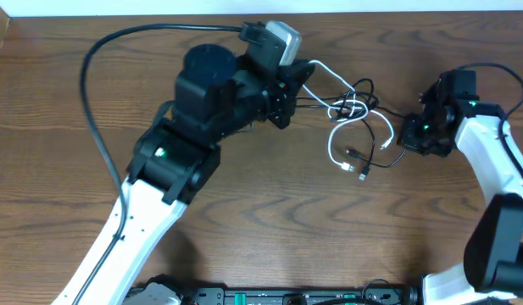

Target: Untangle cables

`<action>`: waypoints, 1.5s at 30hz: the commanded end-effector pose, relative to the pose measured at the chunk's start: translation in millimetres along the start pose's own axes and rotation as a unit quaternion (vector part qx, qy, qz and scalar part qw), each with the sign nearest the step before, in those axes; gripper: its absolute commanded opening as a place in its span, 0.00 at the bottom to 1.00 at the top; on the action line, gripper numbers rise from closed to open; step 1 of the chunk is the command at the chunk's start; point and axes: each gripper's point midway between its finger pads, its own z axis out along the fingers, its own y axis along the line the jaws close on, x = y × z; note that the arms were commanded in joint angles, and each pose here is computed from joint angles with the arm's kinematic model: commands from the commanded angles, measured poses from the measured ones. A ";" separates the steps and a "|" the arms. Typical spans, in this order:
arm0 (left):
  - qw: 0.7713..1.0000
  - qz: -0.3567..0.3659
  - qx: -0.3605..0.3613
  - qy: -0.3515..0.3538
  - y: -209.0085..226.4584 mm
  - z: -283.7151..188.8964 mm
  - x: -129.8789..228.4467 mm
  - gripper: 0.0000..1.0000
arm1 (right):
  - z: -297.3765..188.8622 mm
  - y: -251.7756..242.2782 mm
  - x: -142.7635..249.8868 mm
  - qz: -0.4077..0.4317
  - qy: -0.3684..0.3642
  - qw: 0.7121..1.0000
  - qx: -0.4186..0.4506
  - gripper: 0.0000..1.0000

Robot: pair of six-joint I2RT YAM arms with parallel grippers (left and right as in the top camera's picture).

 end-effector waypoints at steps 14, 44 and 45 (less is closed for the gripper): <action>0.984 0.053 0.017 -0.168 -42.4 -89.5 -89.5 0.08 | 25.7 -17.6 5.3 0.024 0.035 0.999 0.024 0.01; 0.945 0.097 -0.147 -0.275 -20.1 -176.4 -131.4 0.07 | 27.3 -31.7 3.8 0.034 0.041 0.998 0.016 0.01; 0.951 0.094 -0.144 -0.258 -17.9 -167.9 -124.6 0.08 | 27.3 -26.8 3.9 0.022 0.043 0.999 0.002 0.02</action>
